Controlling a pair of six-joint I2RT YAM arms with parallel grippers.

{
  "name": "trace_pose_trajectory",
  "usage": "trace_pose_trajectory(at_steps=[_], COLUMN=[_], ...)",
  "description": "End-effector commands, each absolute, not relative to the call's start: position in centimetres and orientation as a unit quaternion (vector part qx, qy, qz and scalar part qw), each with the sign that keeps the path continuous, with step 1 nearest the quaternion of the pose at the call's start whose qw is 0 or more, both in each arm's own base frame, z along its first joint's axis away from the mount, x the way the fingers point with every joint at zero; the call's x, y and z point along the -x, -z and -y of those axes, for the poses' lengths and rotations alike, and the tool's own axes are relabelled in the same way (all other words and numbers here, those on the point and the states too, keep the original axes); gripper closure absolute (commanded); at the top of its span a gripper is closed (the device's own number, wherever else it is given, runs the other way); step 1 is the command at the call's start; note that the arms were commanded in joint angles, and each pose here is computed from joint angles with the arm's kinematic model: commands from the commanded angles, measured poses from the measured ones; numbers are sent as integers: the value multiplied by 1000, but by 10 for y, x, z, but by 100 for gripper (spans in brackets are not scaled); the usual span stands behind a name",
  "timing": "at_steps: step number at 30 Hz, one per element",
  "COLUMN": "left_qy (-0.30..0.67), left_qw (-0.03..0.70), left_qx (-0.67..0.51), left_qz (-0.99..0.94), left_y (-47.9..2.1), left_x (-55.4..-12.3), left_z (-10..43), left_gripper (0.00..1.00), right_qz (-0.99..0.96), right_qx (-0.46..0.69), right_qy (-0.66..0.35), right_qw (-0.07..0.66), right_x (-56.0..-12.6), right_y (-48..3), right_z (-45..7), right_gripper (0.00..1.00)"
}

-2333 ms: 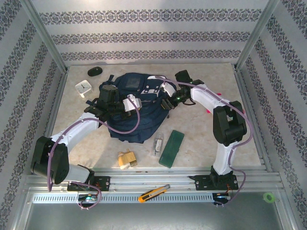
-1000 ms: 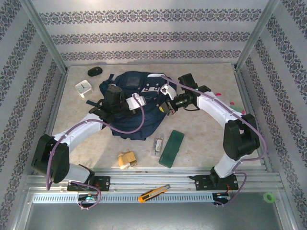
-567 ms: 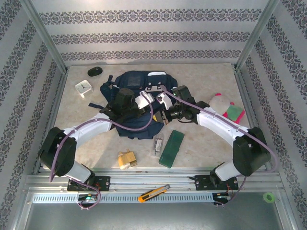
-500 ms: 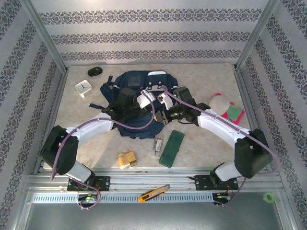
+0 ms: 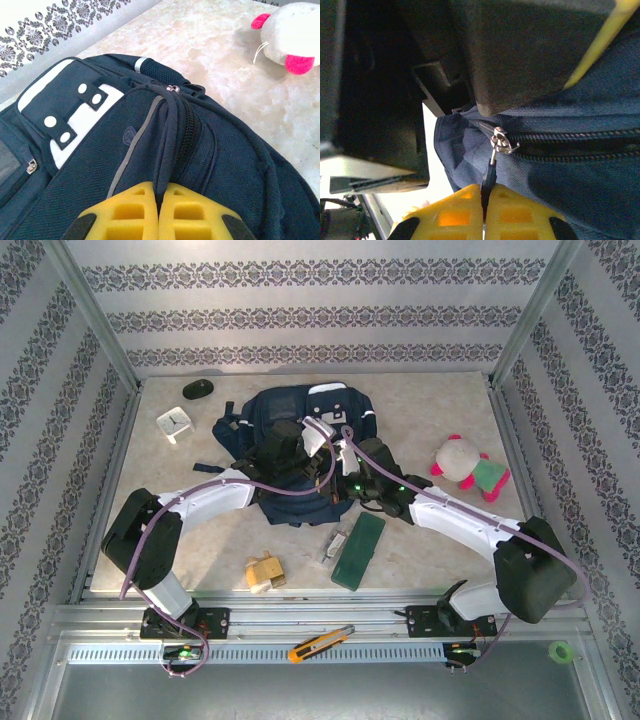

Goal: Pack the student bag

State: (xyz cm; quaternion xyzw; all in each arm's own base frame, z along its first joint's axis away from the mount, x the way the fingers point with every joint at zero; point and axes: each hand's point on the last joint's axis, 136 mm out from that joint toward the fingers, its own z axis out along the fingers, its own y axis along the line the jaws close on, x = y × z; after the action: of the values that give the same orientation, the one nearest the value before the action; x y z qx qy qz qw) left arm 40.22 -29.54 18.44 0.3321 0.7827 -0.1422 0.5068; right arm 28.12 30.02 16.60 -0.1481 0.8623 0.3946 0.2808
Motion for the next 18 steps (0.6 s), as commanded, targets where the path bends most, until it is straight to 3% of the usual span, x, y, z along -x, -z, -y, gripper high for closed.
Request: trace_pose_trajectory(at_steps=[1, 3, 4, 11, 18], left_qy=[168, 173, 178, 258, 299], left_qw=[596, 596, 595, 599, 604], left_qx=[-289, -305, -309, -362, -386], left_qz=[-730, -723, -720, -666, -630], left_y=[-251, -250, -251, -263, -271], left_x=[-424, -419, -417, -395, -383], left_z=[302, 301, 300, 303, 300], left_gripper=[100, 100, 100, 100, 100], right_qz=[-822, -821, -823, -837, -825], right_qx=[203, 197, 187, 4, -66], right_qy=[-466, -467, -468, -514, -537], right_qw=[259, 262, 262, 190, 162], right_x=[-247, -248, -248, -278, -317], right_y=[-198, -203, -204, -206, -207], right_z=[-325, -316, -309, -264, -259], right_gripper=[83, 54, 49, 43, 41])
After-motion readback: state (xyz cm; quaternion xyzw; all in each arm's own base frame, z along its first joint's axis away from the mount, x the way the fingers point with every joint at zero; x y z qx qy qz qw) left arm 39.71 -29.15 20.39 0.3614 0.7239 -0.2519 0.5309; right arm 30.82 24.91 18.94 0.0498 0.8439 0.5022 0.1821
